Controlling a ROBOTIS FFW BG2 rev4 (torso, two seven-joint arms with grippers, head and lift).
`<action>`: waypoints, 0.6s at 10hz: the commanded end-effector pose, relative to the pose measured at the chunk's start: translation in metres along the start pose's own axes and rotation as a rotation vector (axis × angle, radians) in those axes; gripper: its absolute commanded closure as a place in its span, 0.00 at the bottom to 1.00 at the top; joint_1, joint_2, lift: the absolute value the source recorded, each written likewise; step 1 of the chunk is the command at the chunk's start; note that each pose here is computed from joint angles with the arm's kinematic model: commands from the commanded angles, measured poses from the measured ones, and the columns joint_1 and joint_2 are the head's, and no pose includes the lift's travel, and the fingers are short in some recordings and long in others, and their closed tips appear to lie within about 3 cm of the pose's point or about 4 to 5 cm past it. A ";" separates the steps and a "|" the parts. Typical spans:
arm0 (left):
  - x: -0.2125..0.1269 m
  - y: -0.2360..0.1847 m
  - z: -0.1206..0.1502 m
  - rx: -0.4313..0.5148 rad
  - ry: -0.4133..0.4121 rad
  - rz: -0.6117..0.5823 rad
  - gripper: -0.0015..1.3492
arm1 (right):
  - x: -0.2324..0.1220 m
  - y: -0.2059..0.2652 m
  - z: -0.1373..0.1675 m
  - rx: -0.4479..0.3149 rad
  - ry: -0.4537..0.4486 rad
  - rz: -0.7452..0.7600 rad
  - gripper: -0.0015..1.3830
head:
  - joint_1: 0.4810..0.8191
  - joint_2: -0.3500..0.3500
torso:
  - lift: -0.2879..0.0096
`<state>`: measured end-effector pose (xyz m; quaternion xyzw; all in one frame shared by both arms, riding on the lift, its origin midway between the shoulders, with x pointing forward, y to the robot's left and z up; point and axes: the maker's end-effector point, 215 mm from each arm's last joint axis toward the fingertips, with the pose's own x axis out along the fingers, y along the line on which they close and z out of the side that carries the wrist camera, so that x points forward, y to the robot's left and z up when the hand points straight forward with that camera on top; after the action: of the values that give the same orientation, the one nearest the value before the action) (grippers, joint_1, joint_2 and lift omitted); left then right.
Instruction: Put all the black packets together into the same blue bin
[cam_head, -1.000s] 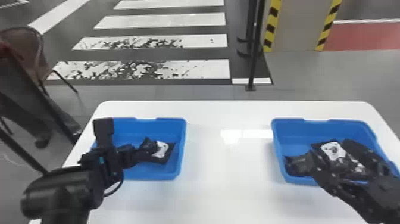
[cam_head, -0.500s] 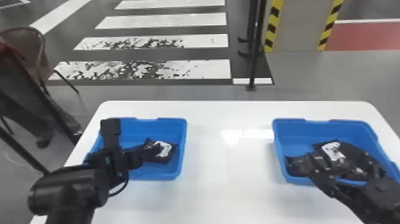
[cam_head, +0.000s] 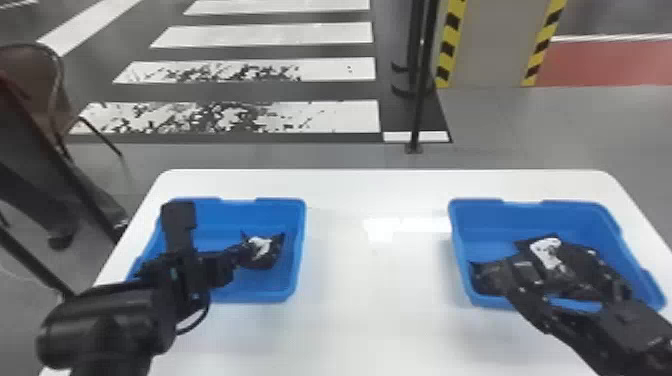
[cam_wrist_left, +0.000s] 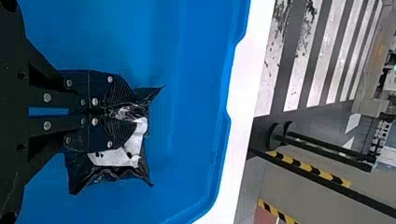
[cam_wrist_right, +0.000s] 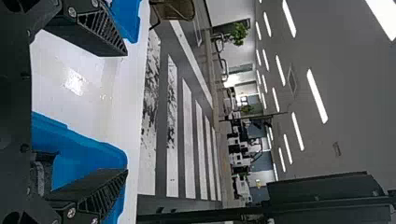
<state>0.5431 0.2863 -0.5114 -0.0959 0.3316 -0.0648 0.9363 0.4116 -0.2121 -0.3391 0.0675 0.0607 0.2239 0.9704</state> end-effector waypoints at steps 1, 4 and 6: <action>-0.004 0.003 0.010 -0.031 -0.043 -0.012 0.90 | 0.000 0.002 -0.002 0.003 0.004 0.004 0.10 | 0.63 0.62 | 0.60; -0.044 0.021 0.057 -0.047 -0.193 0.012 0.90 | 0.000 0.001 -0.006 0.011 0.016 0.004 0.10 | 0.63 0.65 | 0.60; -0.077 0.003 0.086 -0.109 -0.325 -0.053 0.90 | 0.006 0.000 0.000 0.006 0.012 0.008 0.10 | 0.63 0.68 | 0.60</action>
<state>0.5413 0.3184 -0.4123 -0.1509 0.1936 -0.0494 0.9681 0.4145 -0.2098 -0.3426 0.0709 0.0690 0.2266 0.9689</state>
